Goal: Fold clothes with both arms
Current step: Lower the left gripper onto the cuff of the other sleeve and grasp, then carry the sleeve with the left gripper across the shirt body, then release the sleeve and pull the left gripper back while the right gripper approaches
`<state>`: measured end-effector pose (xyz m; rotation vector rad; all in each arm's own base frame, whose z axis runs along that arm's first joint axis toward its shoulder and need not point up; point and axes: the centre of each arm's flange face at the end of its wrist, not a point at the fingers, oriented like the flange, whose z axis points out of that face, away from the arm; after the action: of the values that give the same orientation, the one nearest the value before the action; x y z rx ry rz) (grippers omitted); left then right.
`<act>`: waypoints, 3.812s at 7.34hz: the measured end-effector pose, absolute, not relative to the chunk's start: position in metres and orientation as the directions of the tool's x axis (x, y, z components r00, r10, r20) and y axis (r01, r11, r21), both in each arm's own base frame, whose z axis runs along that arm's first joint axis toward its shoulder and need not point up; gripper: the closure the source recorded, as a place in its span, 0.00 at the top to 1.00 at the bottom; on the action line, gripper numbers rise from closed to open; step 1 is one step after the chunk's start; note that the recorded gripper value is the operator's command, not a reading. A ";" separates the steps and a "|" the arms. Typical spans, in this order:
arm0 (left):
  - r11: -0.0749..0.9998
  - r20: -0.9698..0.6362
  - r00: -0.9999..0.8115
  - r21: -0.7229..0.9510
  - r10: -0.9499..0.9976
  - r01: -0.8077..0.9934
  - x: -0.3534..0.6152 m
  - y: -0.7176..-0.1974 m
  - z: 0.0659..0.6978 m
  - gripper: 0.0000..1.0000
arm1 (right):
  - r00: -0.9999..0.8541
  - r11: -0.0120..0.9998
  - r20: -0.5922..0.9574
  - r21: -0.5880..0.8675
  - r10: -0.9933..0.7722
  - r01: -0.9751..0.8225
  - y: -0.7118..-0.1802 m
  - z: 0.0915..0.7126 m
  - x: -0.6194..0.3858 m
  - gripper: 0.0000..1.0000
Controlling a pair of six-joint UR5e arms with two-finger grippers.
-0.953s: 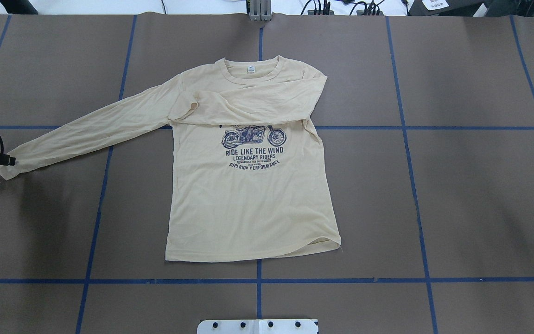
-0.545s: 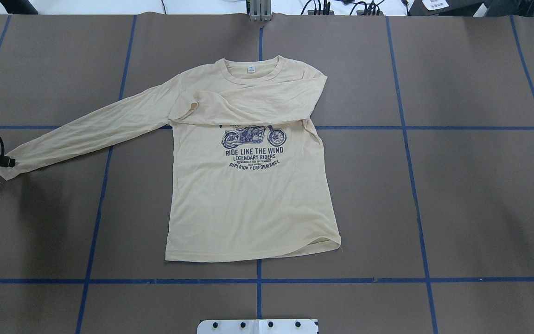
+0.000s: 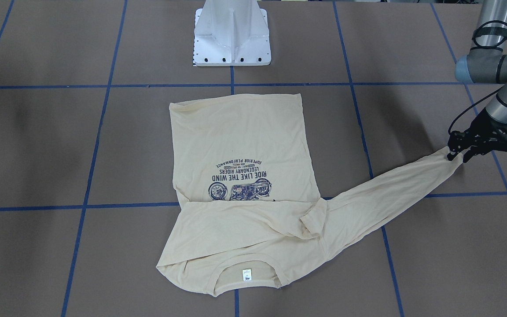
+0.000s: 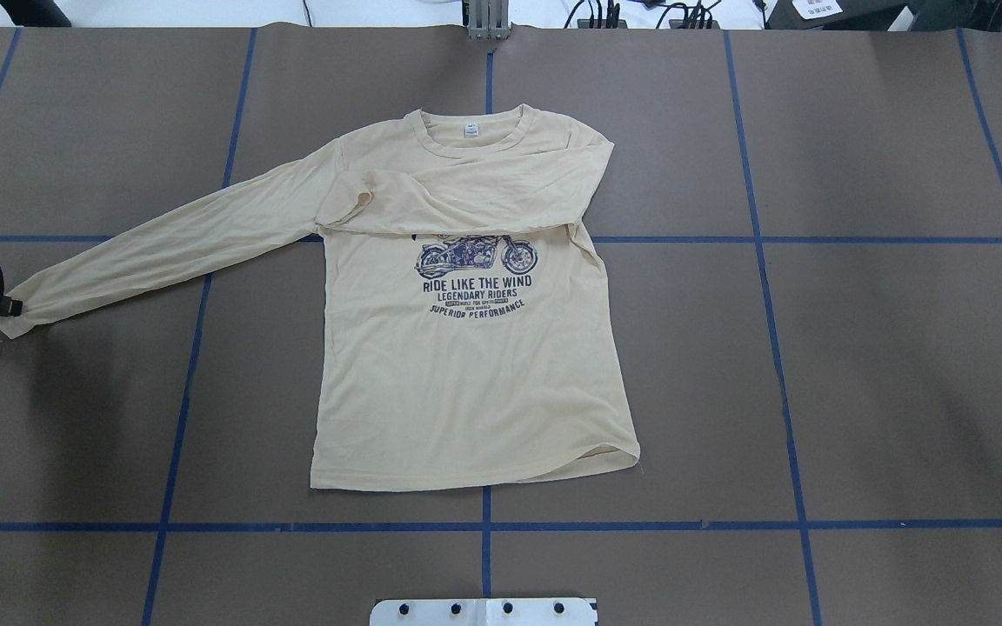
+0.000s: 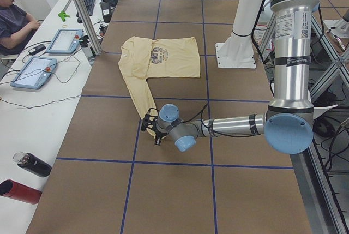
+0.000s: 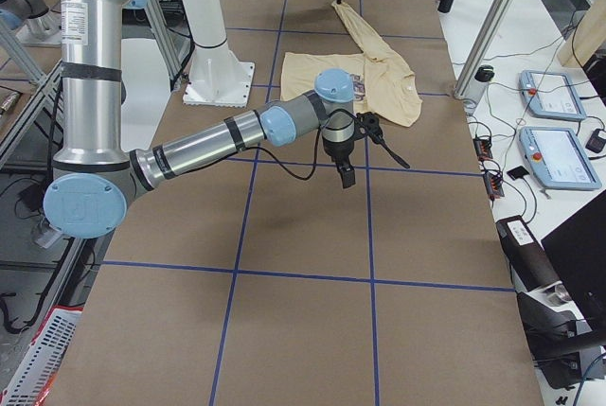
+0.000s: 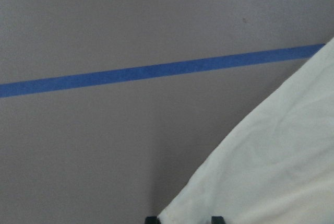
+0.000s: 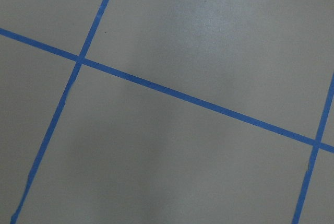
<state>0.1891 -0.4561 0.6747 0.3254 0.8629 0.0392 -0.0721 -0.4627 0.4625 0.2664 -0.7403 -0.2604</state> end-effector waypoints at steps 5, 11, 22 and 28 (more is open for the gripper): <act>0.963 -0.792 0.579 0.266 0.194 0.041 0.210 -0.474 0.570 0.00 | 0.712 0.936 0.625 0.326 -0.321 0.135 -0.464 0.463 -0.072 1.00; 0.996 -0.753 0.656 0.081 0.045 0.025 0.279 -0.564 0.212 0.00 | 0.713 0.937 0.626 0.322 -0.316 0.133 -0.466 0.463 -0.073 1.00; 0.879 -0.666 0.579 -0.298 -0.471 0.372 0.631 -0.632 0.037 0.99 | 0.713 0.939 0.627 0.319 -0.312 0.130 -0.464 0.464 -0.072 1.00; 0.936 -0.801 0.492 -0.243 -0.342 0.255 0.617 -0.594 0.031 1.00 | 0.701 0.957 0.673 0.285 -0.235 0.047 -0.465 0.445 -0.092 1.00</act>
<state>0.6171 -0.5944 0.0312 -0.0959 0.9928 -0.3632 -0.0916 -0.4648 0.4454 0.2556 -0.7803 -0.1584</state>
